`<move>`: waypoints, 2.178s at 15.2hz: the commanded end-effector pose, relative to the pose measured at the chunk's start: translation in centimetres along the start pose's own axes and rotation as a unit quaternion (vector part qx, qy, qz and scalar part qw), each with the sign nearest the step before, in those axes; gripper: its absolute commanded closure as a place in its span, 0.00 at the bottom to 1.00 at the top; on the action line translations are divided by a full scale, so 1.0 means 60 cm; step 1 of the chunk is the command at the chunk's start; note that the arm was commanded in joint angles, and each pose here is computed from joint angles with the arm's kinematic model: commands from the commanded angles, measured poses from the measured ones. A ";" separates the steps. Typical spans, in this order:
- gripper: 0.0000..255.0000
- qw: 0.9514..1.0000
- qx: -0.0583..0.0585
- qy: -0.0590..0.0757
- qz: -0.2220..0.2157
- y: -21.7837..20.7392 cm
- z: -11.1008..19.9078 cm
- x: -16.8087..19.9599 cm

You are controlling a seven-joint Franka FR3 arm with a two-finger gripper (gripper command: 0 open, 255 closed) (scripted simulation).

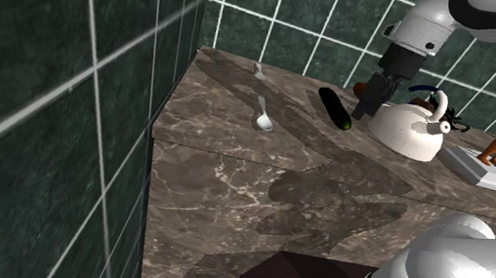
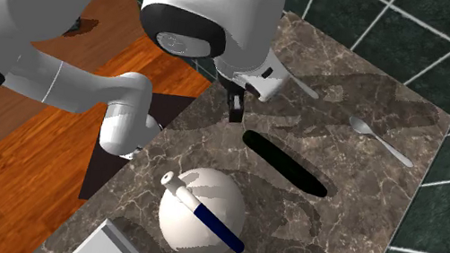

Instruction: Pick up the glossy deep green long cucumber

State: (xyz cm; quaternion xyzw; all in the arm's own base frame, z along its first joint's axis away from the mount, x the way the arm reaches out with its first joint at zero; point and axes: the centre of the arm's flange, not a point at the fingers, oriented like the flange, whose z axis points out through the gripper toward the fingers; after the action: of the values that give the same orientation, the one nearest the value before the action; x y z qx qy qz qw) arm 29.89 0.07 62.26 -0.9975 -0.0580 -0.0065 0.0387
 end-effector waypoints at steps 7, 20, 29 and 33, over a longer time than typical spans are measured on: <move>0.00 0.991 0.005 0.015 0.135 0.082 0.016 0.094; 0.00 0.945 0.011 0.037 0.325 0.242 0.071 0.185; 1.00 0.945 0.011 0.037 0.325 0.244 0.103 0.184; 1.00 0.945 0.011 0.037 0.325 0.244 0.103 0.184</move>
State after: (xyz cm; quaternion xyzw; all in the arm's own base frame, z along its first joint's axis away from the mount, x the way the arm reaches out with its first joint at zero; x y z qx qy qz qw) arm 42.62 -12.68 55.24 -0.9606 0.2714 -0.0302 0.0519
